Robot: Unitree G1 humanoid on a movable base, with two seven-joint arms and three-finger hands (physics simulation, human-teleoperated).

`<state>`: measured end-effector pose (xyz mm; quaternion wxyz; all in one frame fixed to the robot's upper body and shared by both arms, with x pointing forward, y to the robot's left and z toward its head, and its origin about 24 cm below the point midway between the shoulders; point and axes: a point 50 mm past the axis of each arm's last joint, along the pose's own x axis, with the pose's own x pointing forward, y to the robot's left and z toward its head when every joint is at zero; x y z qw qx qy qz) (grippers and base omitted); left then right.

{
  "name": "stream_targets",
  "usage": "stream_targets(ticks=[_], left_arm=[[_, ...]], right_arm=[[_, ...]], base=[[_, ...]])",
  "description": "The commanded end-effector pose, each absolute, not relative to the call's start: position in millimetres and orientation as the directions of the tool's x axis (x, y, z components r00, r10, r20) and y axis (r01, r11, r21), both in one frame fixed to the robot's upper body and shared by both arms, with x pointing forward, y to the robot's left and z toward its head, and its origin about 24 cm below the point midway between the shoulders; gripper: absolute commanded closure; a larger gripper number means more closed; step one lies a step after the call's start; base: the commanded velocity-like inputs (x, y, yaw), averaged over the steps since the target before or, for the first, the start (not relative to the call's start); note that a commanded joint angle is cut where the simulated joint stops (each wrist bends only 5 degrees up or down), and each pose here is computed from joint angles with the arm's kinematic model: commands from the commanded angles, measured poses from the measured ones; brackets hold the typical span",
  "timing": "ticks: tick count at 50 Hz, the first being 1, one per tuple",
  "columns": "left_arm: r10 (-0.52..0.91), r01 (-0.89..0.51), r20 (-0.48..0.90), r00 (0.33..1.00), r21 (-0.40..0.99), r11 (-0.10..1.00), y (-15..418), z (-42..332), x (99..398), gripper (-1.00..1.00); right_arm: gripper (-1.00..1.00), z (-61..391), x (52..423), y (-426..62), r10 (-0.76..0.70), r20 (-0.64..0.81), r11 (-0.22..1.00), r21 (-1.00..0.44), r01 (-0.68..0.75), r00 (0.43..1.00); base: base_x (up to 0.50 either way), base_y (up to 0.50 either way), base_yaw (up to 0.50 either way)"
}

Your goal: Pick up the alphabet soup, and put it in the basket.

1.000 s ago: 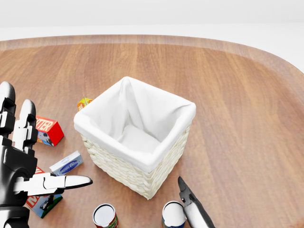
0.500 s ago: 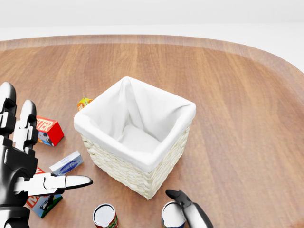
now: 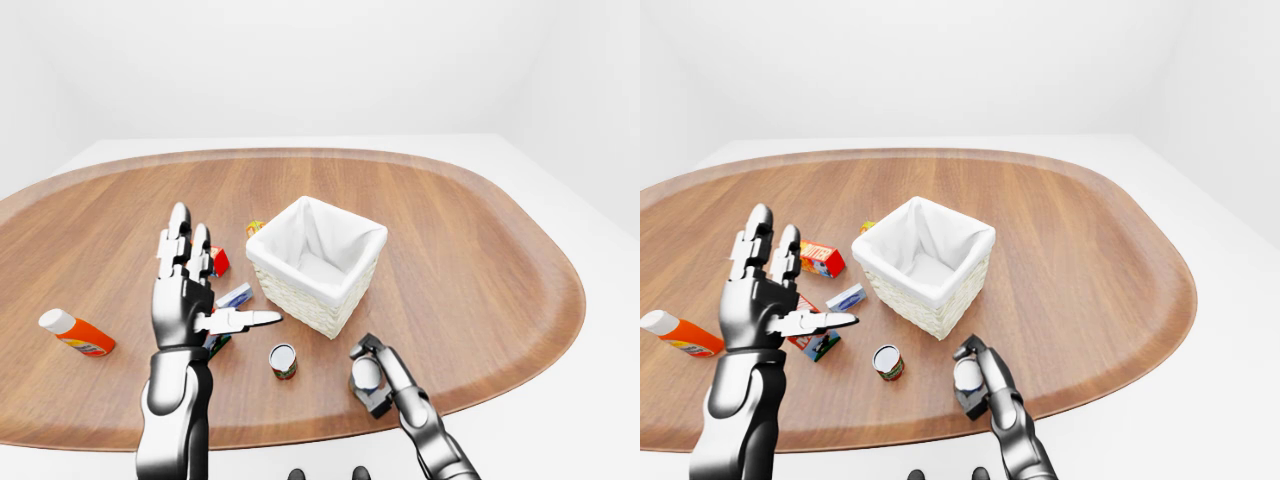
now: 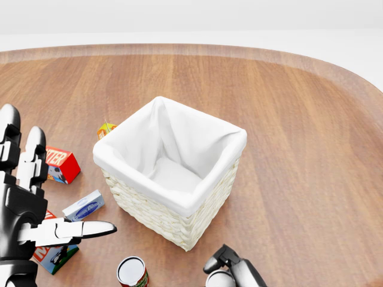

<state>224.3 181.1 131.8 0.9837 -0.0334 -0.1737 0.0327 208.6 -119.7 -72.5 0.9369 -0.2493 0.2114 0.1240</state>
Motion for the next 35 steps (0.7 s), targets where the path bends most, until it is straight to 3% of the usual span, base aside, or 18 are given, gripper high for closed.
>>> stream_targets(ticks=[1,18,35], left_arm=[[0.077,-0.054,0.341,0.937,-0.078,0.995,181,132,224,-1.0],[0.08,-0.056,0.351,0.933,-0.077,0.995,181,134,223,-1.0],[0.08,-0.057,0.346,0.935,-0.076,0.995,181,133,223,-1.0]], right_arm=[[1.0,-67,211,-120,0.123,-0.435,0.846,-0.424,-0.324,0.892],[1.0,-27,215,-128,0.077,-0.343,0.888,-0.404,-0.22,0.936],[1.0,27,216,-129,0.113,-0.127,0.901,-0.405,-0.156,0.985]], base=[[0.0,0.0,0.0],[0.0,0.0,0.0],[0.0,0.0,0.0]])
